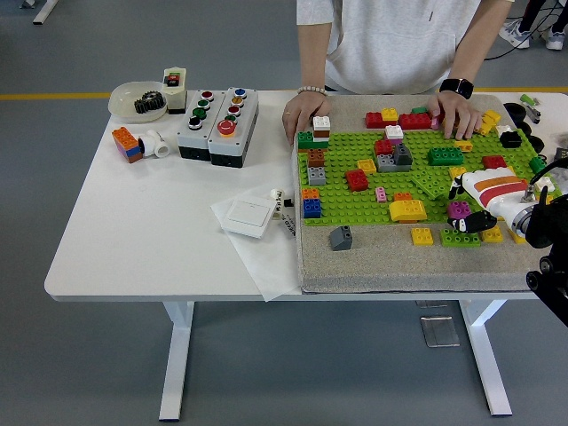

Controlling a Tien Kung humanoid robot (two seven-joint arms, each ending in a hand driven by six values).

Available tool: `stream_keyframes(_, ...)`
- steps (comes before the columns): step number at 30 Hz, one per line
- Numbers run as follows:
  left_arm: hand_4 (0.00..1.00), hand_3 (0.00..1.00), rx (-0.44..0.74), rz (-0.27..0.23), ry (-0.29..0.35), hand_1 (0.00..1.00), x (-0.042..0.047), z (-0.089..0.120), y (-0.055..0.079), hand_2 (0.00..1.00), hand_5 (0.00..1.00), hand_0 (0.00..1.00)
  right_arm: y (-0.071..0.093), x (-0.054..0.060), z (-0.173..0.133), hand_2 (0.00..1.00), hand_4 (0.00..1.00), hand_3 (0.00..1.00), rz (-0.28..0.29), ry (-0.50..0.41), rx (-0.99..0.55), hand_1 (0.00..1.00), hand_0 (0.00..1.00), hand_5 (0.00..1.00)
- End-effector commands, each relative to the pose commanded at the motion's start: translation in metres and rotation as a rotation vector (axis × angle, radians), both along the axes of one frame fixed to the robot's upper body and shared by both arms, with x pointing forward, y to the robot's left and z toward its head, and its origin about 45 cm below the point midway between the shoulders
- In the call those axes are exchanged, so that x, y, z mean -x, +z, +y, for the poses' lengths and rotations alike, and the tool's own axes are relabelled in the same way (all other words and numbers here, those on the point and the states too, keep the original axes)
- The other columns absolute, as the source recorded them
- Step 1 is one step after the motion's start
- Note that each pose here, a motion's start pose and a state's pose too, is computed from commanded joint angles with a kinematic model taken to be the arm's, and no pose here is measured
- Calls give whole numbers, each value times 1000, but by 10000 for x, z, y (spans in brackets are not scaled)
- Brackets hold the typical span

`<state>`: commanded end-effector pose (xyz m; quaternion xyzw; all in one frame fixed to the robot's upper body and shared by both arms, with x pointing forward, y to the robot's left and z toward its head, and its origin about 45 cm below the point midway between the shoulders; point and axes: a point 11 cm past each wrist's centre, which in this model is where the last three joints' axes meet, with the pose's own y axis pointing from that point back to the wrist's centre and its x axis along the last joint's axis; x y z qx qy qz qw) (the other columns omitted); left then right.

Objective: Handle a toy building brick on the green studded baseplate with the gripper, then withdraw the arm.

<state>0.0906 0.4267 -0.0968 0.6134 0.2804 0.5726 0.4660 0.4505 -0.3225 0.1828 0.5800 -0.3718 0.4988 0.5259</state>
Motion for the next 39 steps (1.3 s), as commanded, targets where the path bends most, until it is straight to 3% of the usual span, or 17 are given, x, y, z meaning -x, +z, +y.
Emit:
stream_keyframes(32, 648, 620, 4, 1, -5, 801, 3, -19, -6, 782, 651, 795, -55, -13, -76, 608, 798, 555, 11, -9, 58, 559, 529, 303)
stream_keyframes(39, 649, 620, 5, 3, -6, 800, 11, -26, -9, 781, 652, 799, -64, -8, -63, 566, 769, 523, 5, -2, 66, 521, 481, 319)
